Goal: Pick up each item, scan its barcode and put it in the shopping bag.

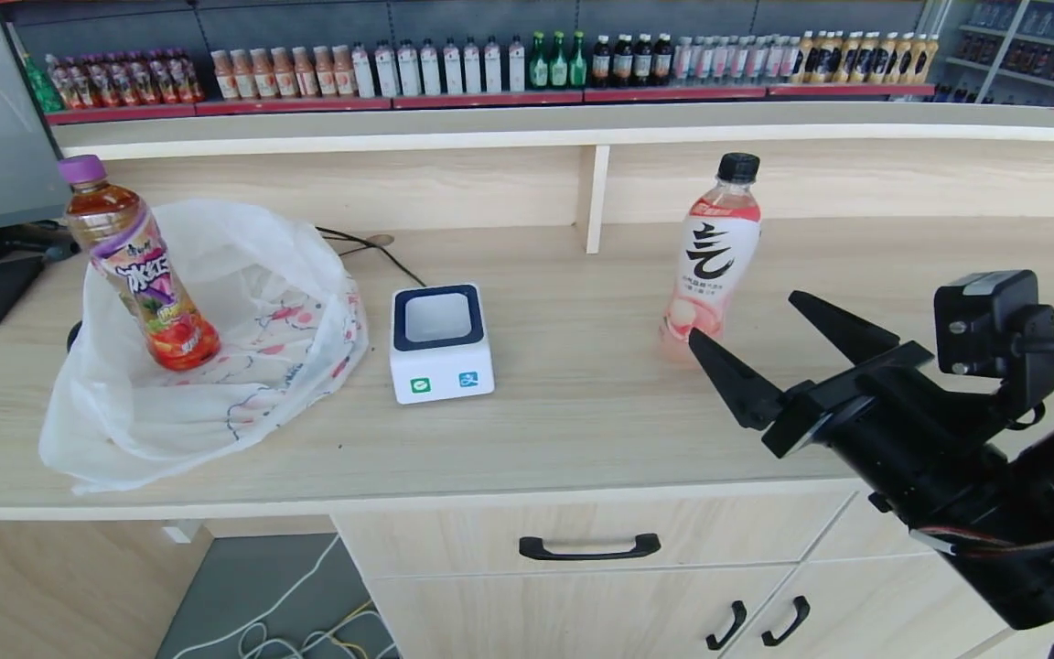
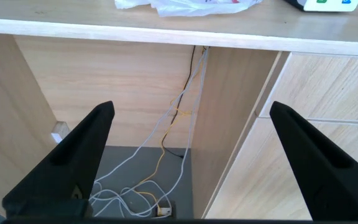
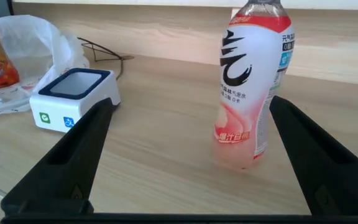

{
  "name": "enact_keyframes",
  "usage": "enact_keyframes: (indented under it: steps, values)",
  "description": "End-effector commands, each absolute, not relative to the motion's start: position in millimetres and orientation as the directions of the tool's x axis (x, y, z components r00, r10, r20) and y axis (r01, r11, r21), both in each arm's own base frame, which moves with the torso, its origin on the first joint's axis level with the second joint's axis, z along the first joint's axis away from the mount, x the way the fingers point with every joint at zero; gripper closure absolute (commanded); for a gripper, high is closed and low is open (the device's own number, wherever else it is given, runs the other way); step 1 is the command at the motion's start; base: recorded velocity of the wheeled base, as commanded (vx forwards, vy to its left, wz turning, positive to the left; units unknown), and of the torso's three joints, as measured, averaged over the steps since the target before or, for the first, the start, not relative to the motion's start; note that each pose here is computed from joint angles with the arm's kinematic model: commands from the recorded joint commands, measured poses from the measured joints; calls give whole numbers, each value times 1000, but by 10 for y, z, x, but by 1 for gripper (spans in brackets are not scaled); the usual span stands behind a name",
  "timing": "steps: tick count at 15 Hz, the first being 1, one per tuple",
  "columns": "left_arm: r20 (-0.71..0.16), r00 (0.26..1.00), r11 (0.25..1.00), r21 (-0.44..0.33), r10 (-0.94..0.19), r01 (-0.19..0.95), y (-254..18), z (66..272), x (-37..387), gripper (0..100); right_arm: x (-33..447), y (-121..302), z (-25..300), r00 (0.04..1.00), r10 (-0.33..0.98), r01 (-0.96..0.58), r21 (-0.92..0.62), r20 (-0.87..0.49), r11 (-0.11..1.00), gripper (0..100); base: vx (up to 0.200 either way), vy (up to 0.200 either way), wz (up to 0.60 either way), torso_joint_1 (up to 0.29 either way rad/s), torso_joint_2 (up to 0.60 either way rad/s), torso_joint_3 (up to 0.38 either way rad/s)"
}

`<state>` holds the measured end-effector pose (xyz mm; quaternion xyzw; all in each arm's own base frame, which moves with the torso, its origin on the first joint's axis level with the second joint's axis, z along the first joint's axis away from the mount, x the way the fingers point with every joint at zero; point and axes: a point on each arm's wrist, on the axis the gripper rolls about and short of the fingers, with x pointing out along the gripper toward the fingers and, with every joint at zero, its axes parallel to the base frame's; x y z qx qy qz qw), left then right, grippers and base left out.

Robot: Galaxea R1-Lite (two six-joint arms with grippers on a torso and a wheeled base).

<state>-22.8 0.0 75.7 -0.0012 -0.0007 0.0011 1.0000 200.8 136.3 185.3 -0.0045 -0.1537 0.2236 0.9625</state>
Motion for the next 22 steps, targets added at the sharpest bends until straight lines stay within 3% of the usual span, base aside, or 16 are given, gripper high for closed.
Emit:
enact_keyframes:
  steps: [1, 10, 22]
  values:
    - [3, 1000, 1000, -2, 3, -3, 0, 758, -228, 0, 2028, 1378, 1852, 853, 431, -428, -77, 295, 900, 0, 0, 0, 0, 0, 0, 0]
    - [3, 1000, 1000, -2, 3, -3, 0, 758, -228, 0, 2102, 1316, 1860, 895, 373, -366, -74, 245, 928, 0, 0, 0, 0, 0, 0, 0]
    - [3, 1000, 1000, -2, 3, -3, 0, 758, -228, 0, 2655, 1420, 2166, 931, 327, -317, -86, 164, 944, 0, 0, 0, 0, 0, 0, 0]
